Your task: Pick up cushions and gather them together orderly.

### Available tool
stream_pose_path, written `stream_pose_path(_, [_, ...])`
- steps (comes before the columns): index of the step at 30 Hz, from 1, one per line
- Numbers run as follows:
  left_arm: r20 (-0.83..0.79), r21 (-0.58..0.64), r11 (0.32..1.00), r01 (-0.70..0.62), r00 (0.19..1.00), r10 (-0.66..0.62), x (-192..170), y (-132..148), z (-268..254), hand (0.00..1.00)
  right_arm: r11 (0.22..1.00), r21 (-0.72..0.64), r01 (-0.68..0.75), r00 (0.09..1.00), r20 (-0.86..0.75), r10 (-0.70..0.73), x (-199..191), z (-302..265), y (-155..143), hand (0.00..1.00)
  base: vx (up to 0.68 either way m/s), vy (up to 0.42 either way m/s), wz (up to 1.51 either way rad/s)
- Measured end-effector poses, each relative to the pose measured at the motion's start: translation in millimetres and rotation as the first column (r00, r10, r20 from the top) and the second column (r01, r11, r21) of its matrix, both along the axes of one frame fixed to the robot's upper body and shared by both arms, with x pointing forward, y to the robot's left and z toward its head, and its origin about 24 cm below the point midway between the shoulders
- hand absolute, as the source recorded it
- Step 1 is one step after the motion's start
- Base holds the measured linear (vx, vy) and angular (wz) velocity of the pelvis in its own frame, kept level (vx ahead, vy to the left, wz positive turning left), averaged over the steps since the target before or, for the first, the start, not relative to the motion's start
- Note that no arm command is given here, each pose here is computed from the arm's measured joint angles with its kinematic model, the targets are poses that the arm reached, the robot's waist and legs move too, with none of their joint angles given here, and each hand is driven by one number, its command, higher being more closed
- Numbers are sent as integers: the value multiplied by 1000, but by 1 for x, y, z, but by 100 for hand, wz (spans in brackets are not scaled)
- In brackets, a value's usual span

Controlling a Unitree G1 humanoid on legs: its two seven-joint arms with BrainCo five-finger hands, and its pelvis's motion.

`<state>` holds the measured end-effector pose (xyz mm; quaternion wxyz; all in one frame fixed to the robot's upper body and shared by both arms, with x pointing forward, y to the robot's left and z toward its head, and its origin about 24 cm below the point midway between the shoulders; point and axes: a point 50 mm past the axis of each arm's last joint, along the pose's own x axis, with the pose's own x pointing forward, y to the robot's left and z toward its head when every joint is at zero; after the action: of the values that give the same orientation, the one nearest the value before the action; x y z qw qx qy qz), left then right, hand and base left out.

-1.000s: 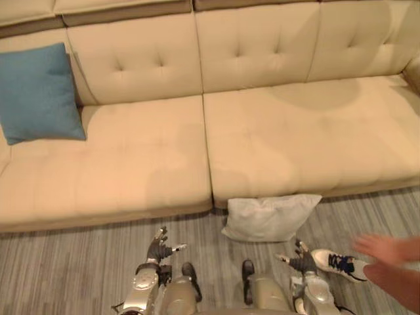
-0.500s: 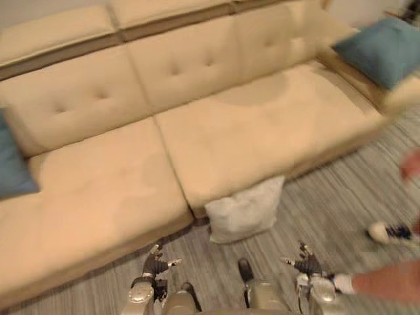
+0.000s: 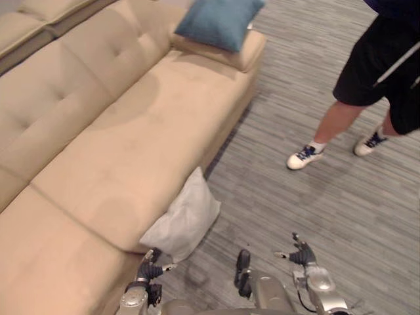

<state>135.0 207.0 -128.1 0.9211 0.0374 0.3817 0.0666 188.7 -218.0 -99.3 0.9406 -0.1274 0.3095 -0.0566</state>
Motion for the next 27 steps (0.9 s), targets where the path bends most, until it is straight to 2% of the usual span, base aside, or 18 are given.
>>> stream_pose_path(2, [8, -29, 1000, -4, 1000, 4, 1, -10, -1, 0, 1000, -12, -14, 1000, 16, 14, 8, 4, 0, 0, 257, 65, -57])
stream_pose_path(7, [1, -36, 999, -34, 999, 34, -3, -10, -2, 0, 998, -32, -56, 997, 56, 58, 26, 13, 5, 0, 215, 166, -49])
stream_pose_path(14, [-16, -31, 998, -56, 998, 55, -10, -9, -4, 0, 995, -48, -87, 996, 17, 87, 15, 6, 9, 0, 199, 199, 28])
stream_pose_path(17, [18, -4, 999, -48, 999, 48, 1, 0, 1, 0, 996, -33, -87, 996, -12, 87, 5, -1, 14, 0, 233, 43, 122])
stream_pose_path(21, [83, 10, 999, -44, 996, 43, 25, 2, 11, 0, 999, -20, -30, 1000, 9, 30, -5, 1, 5, 0, 232, -143, 173])
stream_pose_path(23, [78, -14, 999, -47, 996, 48, 24, -6, 9, 0, 1000, -28, 10, 1000, 2, -10, -9, 1, -4, 0, 292, -221, 128])
stream_pose_path(27, [60, -27, 998, -55, 997, 57, 17, -10, 6, 0, 999, 4, 52, 998, 37, -52, -5, 4, 0, 0, 207, -189, 103])
